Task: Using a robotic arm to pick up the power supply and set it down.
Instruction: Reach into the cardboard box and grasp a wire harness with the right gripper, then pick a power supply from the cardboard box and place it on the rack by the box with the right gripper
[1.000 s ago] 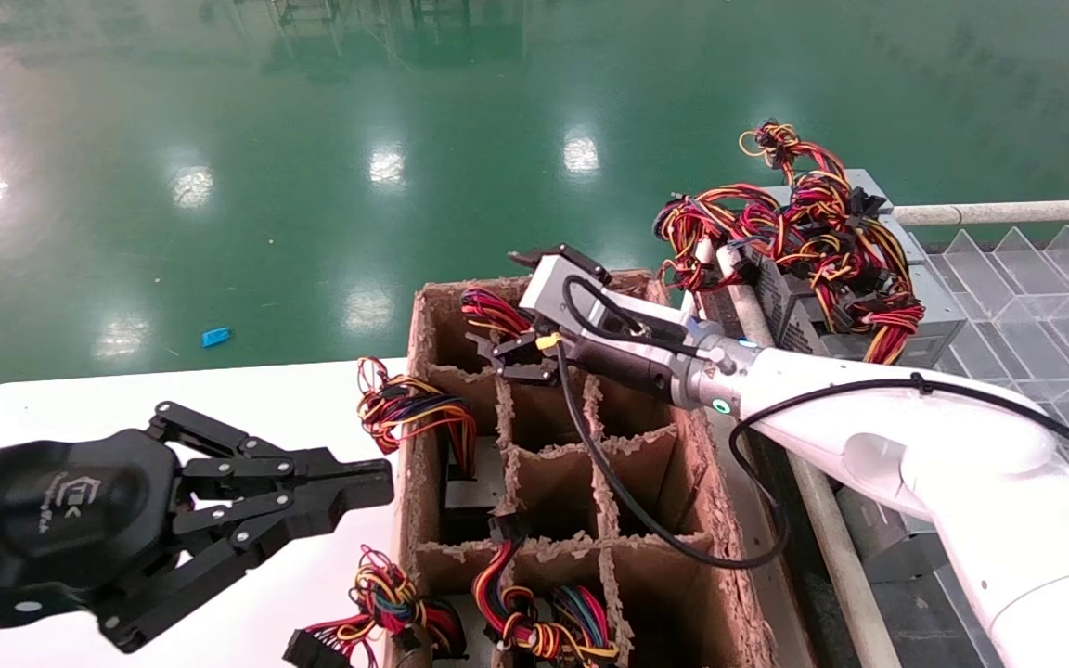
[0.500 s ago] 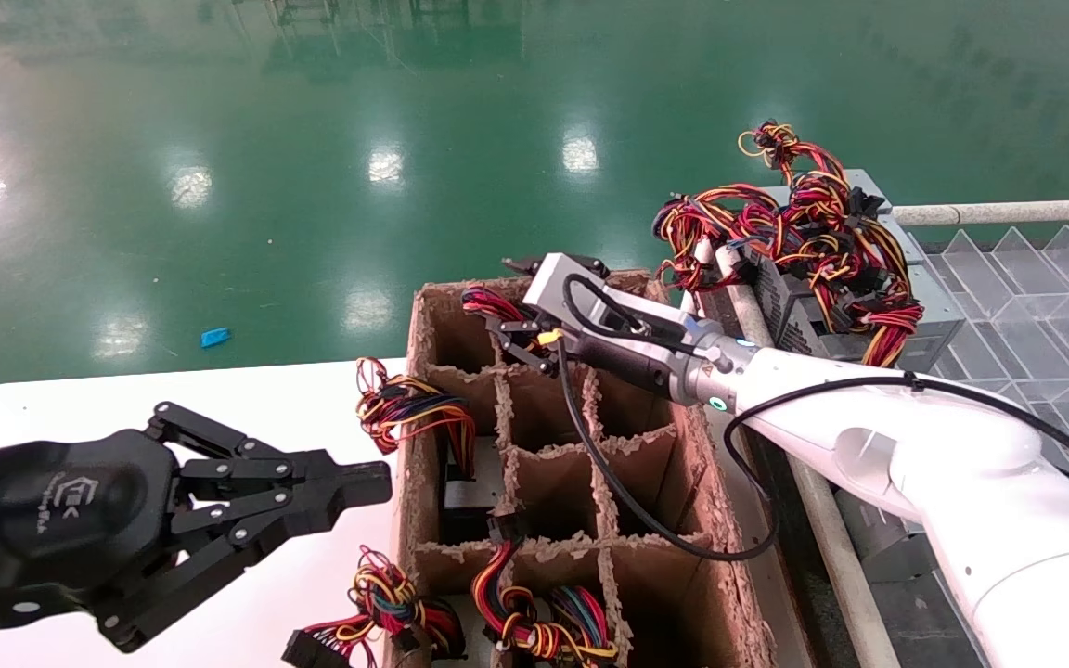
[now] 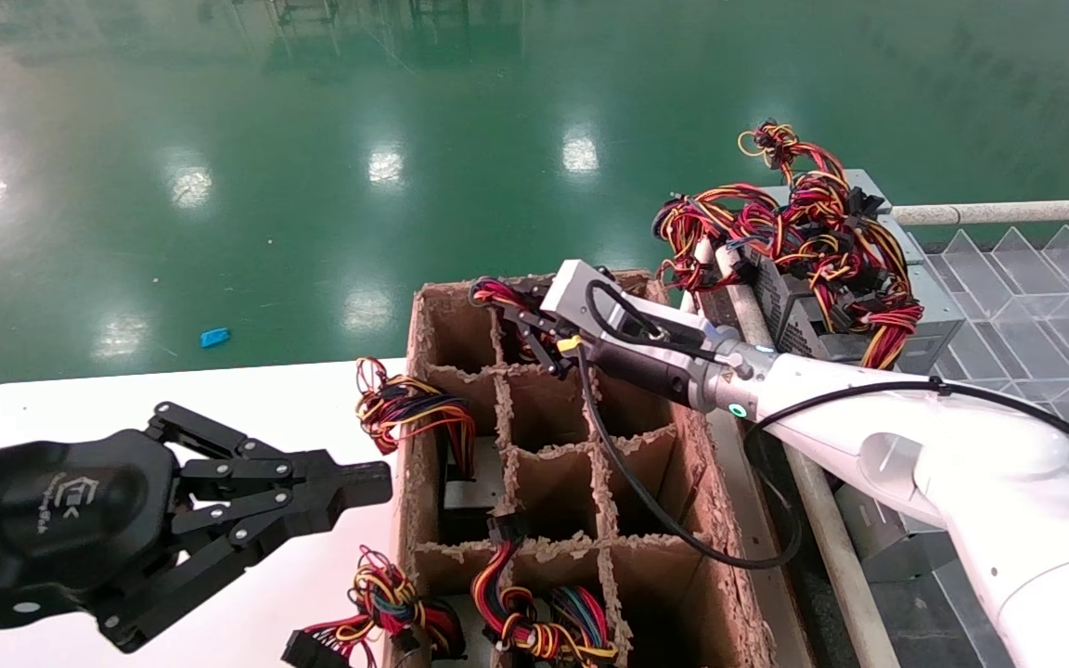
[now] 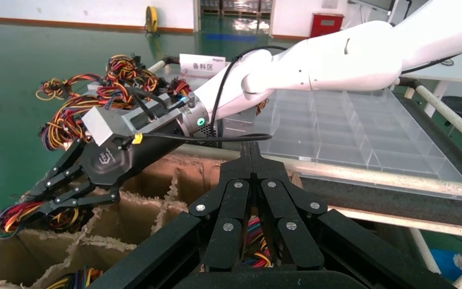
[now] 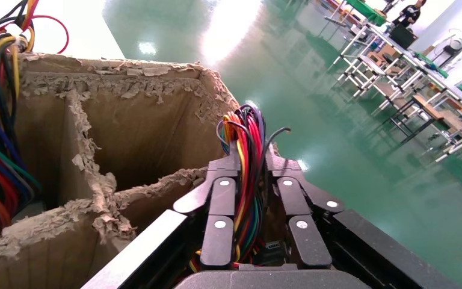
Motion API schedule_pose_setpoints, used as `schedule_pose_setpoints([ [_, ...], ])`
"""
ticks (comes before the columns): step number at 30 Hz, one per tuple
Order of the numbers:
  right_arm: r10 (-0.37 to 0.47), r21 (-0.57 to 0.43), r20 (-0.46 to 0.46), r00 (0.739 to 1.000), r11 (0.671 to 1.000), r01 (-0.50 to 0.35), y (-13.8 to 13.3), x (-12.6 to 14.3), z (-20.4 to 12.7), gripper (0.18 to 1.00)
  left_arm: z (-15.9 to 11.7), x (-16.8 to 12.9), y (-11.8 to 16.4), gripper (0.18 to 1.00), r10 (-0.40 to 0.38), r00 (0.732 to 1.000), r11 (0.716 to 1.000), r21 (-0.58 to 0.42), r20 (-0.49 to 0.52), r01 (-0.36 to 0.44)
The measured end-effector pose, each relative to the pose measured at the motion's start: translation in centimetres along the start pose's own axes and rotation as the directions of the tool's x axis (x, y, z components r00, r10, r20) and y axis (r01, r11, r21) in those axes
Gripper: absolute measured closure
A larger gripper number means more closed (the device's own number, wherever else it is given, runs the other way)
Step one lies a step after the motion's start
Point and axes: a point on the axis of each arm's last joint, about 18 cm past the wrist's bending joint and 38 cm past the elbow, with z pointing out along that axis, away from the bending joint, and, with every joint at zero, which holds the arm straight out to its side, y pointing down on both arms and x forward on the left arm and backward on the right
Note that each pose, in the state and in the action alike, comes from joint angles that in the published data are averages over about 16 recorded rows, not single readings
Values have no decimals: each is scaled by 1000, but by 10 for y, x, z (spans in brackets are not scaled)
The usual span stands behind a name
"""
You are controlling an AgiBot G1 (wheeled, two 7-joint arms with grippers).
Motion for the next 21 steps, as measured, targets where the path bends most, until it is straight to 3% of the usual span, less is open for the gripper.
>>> schedule_pose_setpoints([
  [10, -9, 20, -9, 1000, 1000, 9, -4, 6, -7, 953, 0, 0, 0, 993, 0, 1000, 1000, 0, 0, 0],
  [21, -81, 96, -52, 995, 992, 86, -30, 28, -27, 978, 0, 0, 0, 993, 0, 1000, 1000, 0, 0, 0],
])
